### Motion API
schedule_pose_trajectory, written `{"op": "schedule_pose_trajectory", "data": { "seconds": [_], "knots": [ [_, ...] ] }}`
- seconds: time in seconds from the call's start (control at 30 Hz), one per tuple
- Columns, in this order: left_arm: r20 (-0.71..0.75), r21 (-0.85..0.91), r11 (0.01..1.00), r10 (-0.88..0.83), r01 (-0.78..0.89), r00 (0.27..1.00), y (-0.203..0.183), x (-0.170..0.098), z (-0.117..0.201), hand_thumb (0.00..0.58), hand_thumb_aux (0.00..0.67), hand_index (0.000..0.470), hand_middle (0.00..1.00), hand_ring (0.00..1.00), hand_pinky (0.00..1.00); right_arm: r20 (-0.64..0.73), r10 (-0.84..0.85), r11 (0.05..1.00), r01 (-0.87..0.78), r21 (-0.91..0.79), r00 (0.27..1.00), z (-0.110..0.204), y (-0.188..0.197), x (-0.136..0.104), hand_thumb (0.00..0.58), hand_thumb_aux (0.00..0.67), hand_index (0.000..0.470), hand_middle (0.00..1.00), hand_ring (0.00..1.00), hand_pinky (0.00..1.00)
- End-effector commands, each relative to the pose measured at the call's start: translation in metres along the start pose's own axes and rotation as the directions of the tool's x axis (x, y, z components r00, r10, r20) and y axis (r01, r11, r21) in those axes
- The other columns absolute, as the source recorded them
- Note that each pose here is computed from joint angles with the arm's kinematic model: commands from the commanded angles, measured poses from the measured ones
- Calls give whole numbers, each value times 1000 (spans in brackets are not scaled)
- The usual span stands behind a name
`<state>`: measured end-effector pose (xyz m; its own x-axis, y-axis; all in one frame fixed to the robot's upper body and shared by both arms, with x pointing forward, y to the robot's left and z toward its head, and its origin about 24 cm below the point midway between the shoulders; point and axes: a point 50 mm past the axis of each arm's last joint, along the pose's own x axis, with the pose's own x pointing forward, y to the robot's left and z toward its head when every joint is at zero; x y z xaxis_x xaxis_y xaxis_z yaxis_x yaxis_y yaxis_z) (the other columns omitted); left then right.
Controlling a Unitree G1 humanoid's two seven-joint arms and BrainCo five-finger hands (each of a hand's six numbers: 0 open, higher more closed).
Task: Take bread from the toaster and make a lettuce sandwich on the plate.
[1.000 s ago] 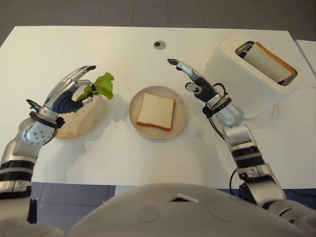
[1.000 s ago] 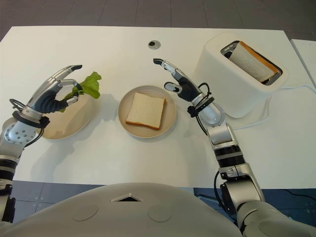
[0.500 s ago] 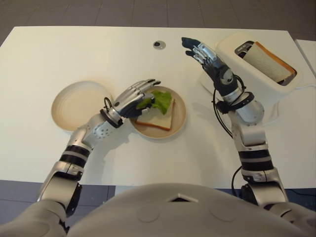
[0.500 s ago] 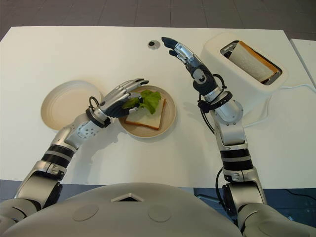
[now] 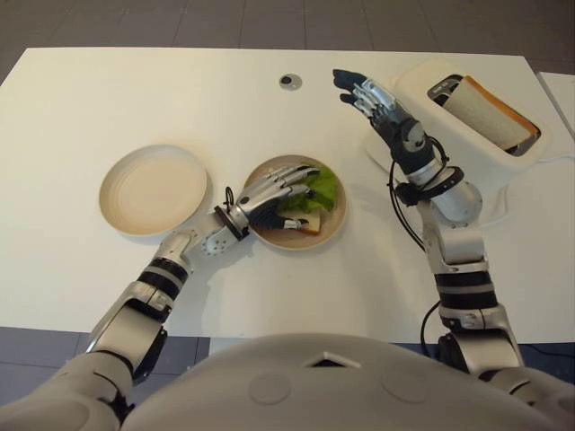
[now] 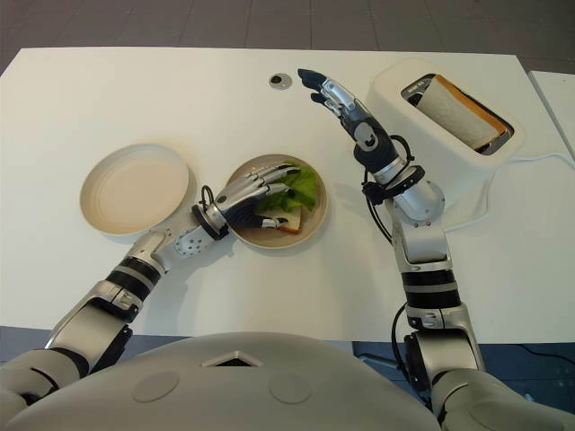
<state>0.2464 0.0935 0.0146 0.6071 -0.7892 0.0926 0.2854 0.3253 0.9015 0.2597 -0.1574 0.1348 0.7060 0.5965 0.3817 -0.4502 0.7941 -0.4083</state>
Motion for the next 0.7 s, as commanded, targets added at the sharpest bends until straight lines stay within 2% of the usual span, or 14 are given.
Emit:
{"op": "schedule_pose_trajectory", "data": {
  "seconds": [0.03, 0.2, 0.33, 0.43, 0.53, 0.63, 0.7],
  "knots": [
    [-13, -21, 1000, -6, 5, 1000, 4, -9, -3, 0, 0, 0, 0, 0, 0, -3, 2, 1000, -2, -1, 1000, 0, -3, 0, 0, 0, 0, 0, 0, 0],
    [-14, -25, 998, 63, -63, 998, 23, -12, -6, 0, 0, 0, 0, 0, 0, 1, -3, 1000, 3, -17, 1000, 2, -6, 0, 0, 0, 0, 0, 0, 0],
    [29, -91, 965, 248, -245, 968, 54, -14, 1, 0, 0, 0, 0, 0, 0, 80, -108, 972, 122, -202, 991, 38, -34, -9, 0, 0, 0, 0, 0, 0],
    [48, -184, 927, 340, -326, 939, 65, -15, 6, 0, 0, 0, 0, 0, 0, 141, -197, 854, 240, -461, 970, 70, -66, -19, 0, 0, 0, 0, 0, 0],
    [44, -197, 924, 343, -329, 938, 66, -15, 7, 0, 0, 0, 0, 0, 0, 136, -266, 674, 285, -682, 954, 89, -96, -29, 0, 0, 0, 0, 0, 0],
    [33, -167, 933, 330, -320, 943, 64, -15, 5, 0, 0, 0, 0, 0, 0, 68, -329, 523, 241, -817, 942, 93, -120, -40, 0, 0, 0, 0, 0, 0],
    [32, -160, 935, 325, -317, 945, 64, -15, 5, 0, 0, 0, 0, 0, 0, -52, -346, 470, 125, -874, 937, 83, -128, -51, 0, 0, 0, 0, 0, 0]
  ]
}}
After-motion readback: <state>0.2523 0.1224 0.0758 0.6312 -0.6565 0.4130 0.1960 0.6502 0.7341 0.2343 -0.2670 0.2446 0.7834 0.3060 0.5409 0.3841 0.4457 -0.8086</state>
